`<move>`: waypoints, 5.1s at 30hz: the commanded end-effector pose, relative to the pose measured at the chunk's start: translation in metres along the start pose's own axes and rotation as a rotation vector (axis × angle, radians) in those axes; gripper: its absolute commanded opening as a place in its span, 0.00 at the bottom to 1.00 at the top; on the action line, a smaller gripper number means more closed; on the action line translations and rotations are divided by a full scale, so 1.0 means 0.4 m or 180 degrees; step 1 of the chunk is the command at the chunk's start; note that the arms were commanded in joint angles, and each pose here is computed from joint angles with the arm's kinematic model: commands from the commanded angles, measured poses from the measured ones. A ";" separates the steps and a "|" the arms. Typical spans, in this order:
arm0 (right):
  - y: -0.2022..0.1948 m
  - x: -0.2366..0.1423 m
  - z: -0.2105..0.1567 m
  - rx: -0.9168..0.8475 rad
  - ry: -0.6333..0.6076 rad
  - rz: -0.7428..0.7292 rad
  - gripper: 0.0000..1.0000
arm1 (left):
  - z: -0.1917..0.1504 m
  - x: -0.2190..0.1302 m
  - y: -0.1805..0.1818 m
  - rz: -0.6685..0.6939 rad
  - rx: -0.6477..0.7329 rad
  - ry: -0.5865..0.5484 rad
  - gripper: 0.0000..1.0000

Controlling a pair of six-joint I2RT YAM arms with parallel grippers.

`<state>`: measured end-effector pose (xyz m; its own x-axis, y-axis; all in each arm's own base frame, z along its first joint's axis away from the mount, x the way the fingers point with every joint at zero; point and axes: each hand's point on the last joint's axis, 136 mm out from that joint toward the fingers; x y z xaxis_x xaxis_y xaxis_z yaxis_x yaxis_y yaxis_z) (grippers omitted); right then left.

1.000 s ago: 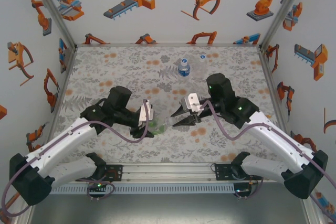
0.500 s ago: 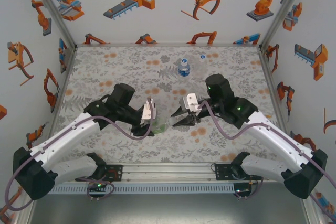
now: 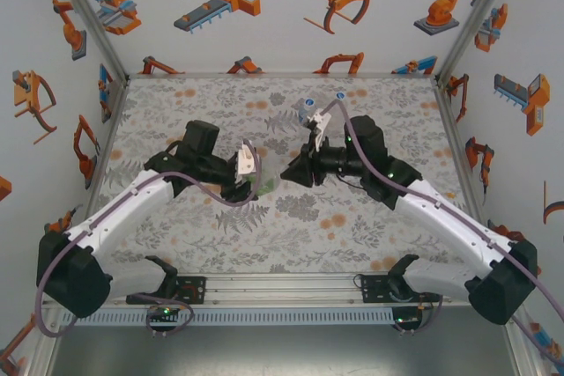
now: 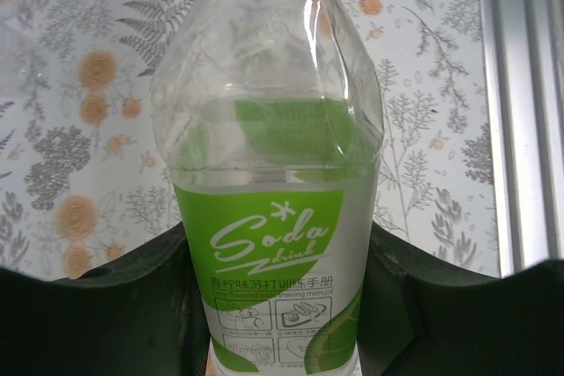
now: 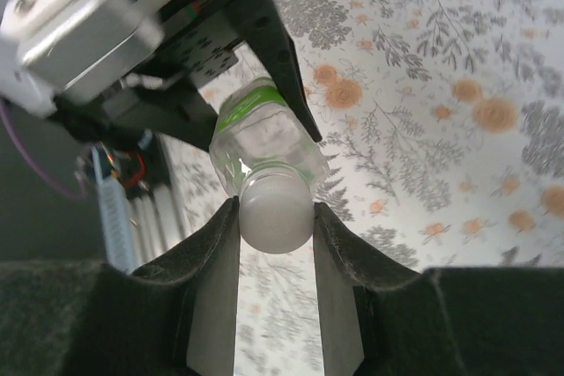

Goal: Screw on the bottle caps

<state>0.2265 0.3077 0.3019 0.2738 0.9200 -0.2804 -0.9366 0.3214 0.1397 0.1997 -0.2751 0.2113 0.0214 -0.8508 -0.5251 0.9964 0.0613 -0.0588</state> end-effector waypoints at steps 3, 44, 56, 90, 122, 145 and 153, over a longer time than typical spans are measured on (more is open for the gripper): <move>-0.092 0.023 -0.021 0.1798 0.0000 -0.0408 0.00 | 0.158 -0.024 -0.026 -0.0245 0.0713 -0.0690 0.00; -0.060 -0.111 0.113 0.0415 0.0345 -0.0711 0.56 | 0.085 0.013 -0.032 -0.0532 0.0151 -0.0158 0.00; 0.158 -0.145 0.030 -0.2506 0.0293 0.0804 0.56 | 0.095 0.009 -0.096 -0.0973 0.0162 -0.0198 0.00; 0.187 -0.111 -0.007 -0.2815 0.0240 0.0828 0.46 | 0.099 0.020 -0.131 -0.1309 0.0046 -0.0104 0.00; 0.209 -0.121 0.011 -0.2927 0.0081 0.0818 0.42 | 0.092 0.028 -0.130 -0.1348 -0.0003 -0.0058 0.00; 0.223 -0.163 -0.007 -0.3053 0.0046 0.0729 0.03 | 0.093 0.024 -0.135 -0.1369 0.0036 -0.0065 0.00; 0.249 -0.175 -0.014 -0.3119 -0.0024 0.0897 0.00 | 0.092 0.027 -0.137 -0.1418 -0.0034 -0.0027 0.00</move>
<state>0.1278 0.2805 0.3323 0.0621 0.9366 -0.3449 -0.7460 -0.1860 -0.6394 0.1484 -0.3098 0.2360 -0.3928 -0.8031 -0.4480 0.9163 -0.3004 -0.2649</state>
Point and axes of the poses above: each hand's point on the last joint's axis, 136 mm out from that joint toward the fingers, its own x axis out along the fingers, its own y axis along the line the jaws close on, z = x × y, and after that the axes turned 13 degrees about -x, right-handed
